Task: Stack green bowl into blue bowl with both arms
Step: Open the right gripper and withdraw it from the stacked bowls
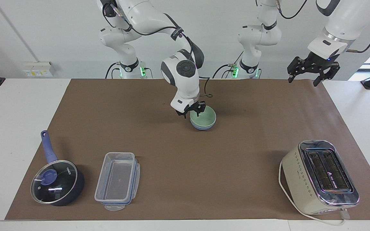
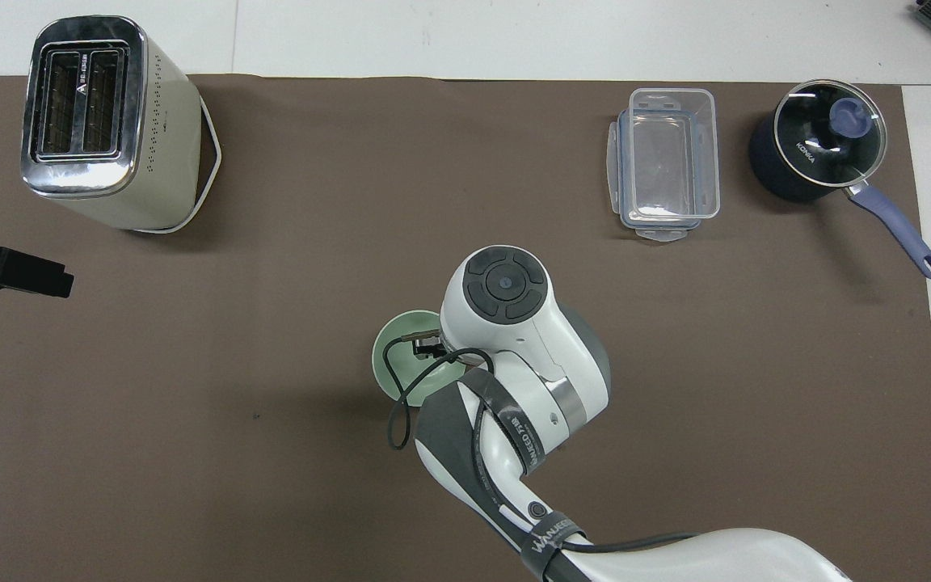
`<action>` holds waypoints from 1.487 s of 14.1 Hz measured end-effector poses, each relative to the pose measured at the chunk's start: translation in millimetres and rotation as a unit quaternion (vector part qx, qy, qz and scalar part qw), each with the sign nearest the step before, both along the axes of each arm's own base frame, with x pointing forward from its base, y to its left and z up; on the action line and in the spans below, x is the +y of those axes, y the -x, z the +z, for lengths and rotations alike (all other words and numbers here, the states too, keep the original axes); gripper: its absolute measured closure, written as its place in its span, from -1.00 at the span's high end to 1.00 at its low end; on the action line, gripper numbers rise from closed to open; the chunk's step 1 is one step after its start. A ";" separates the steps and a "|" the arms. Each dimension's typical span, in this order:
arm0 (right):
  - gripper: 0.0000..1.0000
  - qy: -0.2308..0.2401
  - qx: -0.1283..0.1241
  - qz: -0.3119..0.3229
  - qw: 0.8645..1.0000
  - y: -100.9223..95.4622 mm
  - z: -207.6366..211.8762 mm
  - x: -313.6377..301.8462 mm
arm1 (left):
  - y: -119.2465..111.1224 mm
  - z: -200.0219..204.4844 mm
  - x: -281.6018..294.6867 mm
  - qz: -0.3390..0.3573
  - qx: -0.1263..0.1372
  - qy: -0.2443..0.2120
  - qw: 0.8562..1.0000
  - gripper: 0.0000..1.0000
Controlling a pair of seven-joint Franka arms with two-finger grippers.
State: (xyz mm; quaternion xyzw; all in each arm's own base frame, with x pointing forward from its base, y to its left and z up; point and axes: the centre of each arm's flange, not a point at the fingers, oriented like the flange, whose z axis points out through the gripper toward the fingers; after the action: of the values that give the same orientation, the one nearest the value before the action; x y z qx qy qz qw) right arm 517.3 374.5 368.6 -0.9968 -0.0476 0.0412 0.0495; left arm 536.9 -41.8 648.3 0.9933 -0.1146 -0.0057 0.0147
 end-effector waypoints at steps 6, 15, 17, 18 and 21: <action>1.00 0.016 -0.065 -0.057 0.996 -38.3 85.1 -93.8 | 0.0 0.0 0.0 0.000 0.000 0.000 1.000 1.00; 1.00 0.036 -0.100 -0.152 0.983 -43.1 203.5 -221.9 | 0.0 0.0 0.0 0.000 0.000 0.000 1.000 1.00; 1.00 0.039 -0.101 -0.160 0.981 -32.1 223.1 -232.2 | 0.0 0.0 0.0 0.000 0.000 0.000 1.000 1.00; 1.00 0.041 -0.101 -0.163 0.981 -27.2 230.5 -237.4 | 0.0 0.0 0.0 0.000 0.000 0.000 1.000 1.00; 1.00 0.052 -0.087 -0.147 0.984 -13.0 250.2 -260.1 | 0.0 0.0 0.0 0.000 0.000 0.000 1.000 1.00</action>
State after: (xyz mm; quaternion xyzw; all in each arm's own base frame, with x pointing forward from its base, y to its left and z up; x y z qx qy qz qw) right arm 530.3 114.3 618.8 -0.9939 0.0975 -0.0509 -0.0016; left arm 536.9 -41.7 648.3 0.9933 -0.1145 -0.0057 0.0147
